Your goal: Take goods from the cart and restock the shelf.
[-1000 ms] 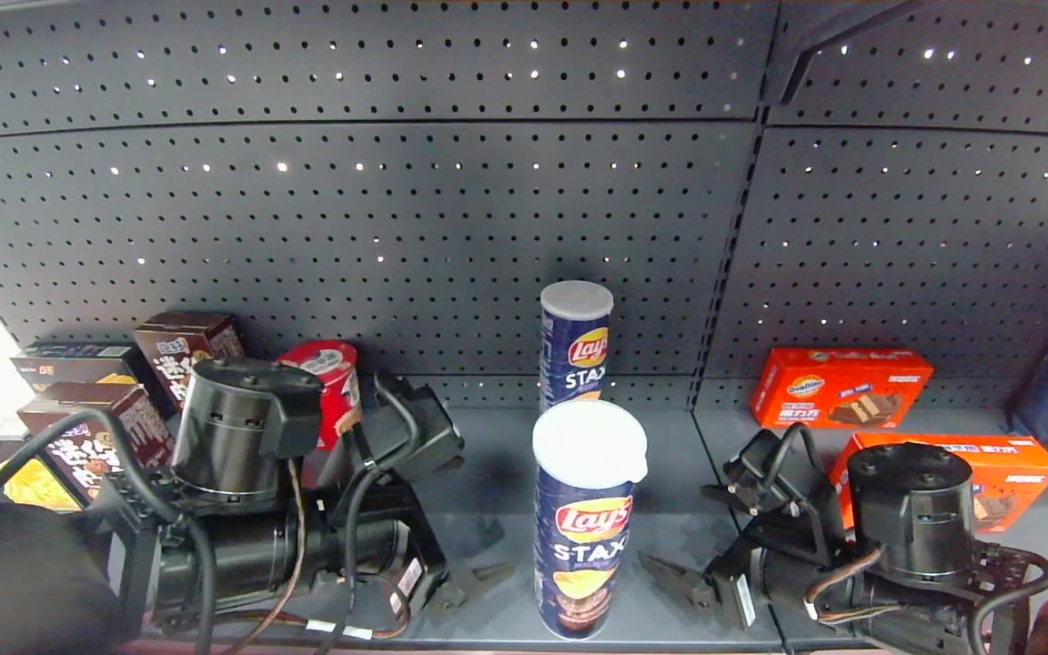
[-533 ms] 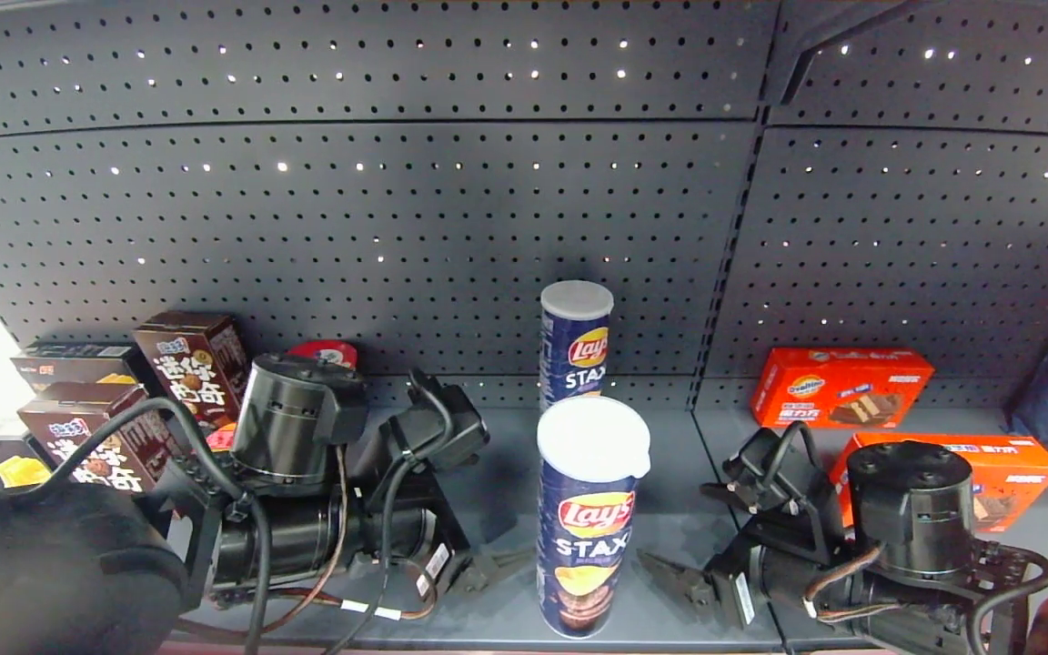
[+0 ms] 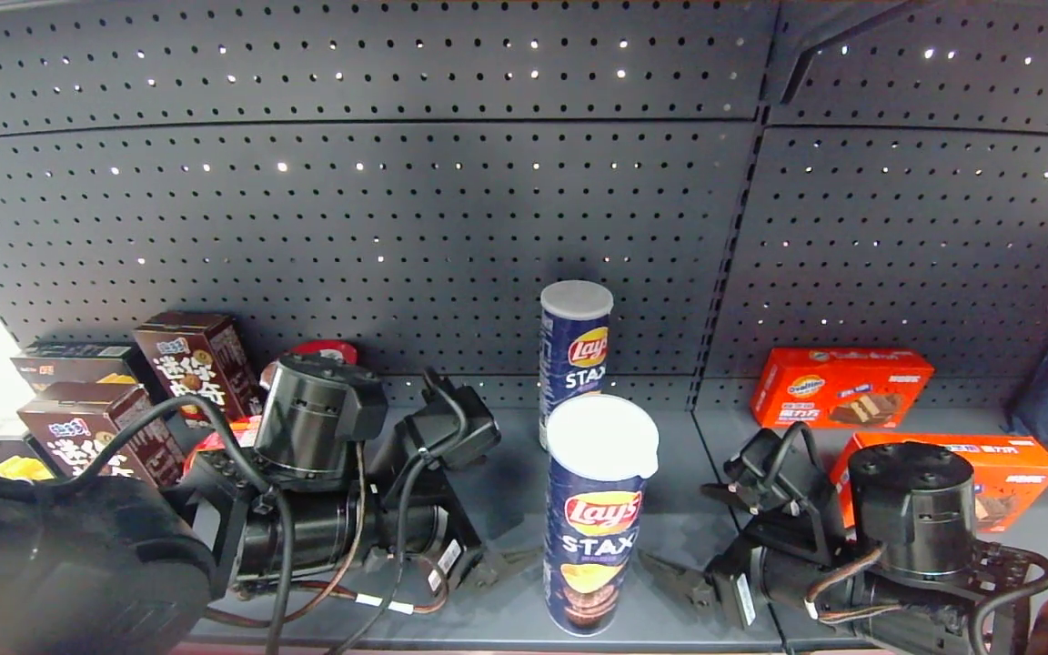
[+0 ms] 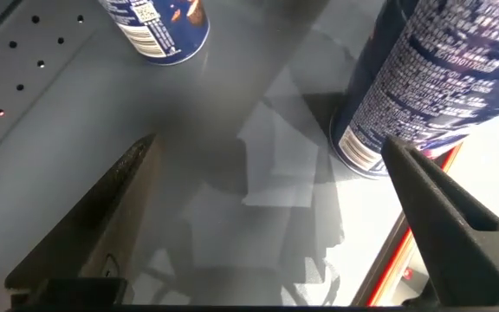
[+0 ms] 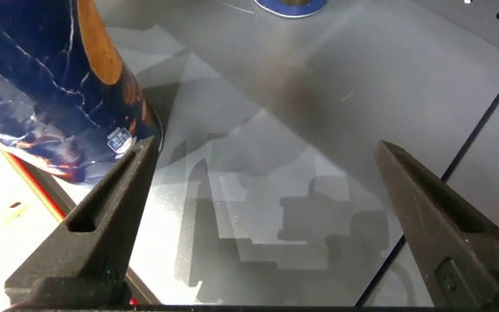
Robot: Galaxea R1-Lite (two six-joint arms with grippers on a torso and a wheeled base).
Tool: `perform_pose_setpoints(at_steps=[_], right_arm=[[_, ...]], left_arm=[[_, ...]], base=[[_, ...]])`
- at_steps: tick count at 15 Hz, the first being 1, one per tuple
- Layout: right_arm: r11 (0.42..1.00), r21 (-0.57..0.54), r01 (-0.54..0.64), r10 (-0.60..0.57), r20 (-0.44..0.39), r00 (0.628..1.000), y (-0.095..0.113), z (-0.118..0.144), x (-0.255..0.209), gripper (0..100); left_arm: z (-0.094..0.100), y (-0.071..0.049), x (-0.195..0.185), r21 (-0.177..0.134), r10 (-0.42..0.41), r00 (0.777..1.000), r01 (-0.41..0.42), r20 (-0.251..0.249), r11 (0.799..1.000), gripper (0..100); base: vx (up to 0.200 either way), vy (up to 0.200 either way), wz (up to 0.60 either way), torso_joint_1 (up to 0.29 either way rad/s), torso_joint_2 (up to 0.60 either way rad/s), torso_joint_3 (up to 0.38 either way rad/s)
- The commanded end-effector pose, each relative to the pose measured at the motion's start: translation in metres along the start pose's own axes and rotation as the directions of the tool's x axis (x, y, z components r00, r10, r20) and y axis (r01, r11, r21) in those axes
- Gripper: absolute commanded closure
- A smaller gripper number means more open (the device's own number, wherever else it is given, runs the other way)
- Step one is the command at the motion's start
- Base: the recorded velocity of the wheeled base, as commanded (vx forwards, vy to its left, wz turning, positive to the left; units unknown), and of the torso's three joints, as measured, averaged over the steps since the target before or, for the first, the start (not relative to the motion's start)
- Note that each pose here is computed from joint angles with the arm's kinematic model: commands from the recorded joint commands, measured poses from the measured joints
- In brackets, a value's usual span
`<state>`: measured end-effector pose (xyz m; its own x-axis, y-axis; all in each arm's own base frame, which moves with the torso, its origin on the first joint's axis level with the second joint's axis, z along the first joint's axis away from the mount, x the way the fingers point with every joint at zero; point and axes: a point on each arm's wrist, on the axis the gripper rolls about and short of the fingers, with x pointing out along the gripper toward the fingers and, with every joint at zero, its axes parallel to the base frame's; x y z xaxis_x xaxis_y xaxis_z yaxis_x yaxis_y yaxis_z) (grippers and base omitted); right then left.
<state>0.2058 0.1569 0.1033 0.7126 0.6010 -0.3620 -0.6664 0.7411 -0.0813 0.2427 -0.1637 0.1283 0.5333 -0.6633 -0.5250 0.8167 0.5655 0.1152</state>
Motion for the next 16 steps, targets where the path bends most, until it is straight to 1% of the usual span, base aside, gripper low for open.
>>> perform_pose_setpoints(at_steps=[1,3,6,8,11,13,15,16], right_arm=[[1.0,-0.002,-0.003,0.003,0.005,1.0,0.001,0.001,0.0,0],[1.0,-0.004,-0.012,0.012,-0.006,1.0,0.003,-0.001,-0.001,0],[1.0,-0.01,-0.026,0.026,-0.003,1.0,0.007,0.0,0.002,0],[0.999,-0.014,-0.037,0.037,-0.004,0.999,0.01,0.0,0.003,0],[0.999,-0.015,-0.039,0.039,-0.006,0.999,0.01,-0.001,0.003,0],[0.999,-0.015,-0.039,0.039,-0.006,0.999,0.01,-0.001,0.003,0],[0.999,-0.014,-0.036,0.036,-0.004,0.999,0.01,-0.002,0.0,0],[1.0,-0.01,-0.019,0.019,0.033,0.999,0.006,0.006,-0.003,0]], left_arm=[[-0.001,-0.001,0.0,0.001,-0.002,1.0,0.002,-0.005,1.0,0],[-0.003,-0.002,-0.007,-0.003,0.006,1.0,-0.006,-0.003,1.0,0],[-0.001,-0.002,-0.018,-0.002,0.026,1.0,-0.026,0.015,1.0,0],[-0.002,-0.003,-0.022,-0.005,0.028,0.999,-0.028,0.016,1.0,0],[-0.003,-0.002,-0.025,-0.01,0.037,0.999,-0.037,0.019,0.999,0],[-0.006,-0.001,-0.027,-0.013,0.043,0.999,-0.043,0.011,0.999,0],[-0.008,-0.003,-0.033,-0.014,0.047,0.999,-0.047,0.016,0.999,0],[-0.003,-0.004,-0.045,-0.012,0.064,0.997,-0.064,0.049,0.998,0]], base=[[0.0,0.0,0.0,0.0,0.0,0.0],[0.0,0.0,0.0,0.0,0.0,0.0],[0.0,0.0,0.0,0.0,0.0,0.0],[0.0,0.0,0.0,0.0,0.0,0.0],[0.0,0.0,0.0,0.0,0.0,0.0],[0.0,0.0,0.0,0.0,0.0,0.0],[0.0,0.0,0.0,0.0,0.0,0.0],[0.0,0.0,0.0,0.0,0.0,0.0]])
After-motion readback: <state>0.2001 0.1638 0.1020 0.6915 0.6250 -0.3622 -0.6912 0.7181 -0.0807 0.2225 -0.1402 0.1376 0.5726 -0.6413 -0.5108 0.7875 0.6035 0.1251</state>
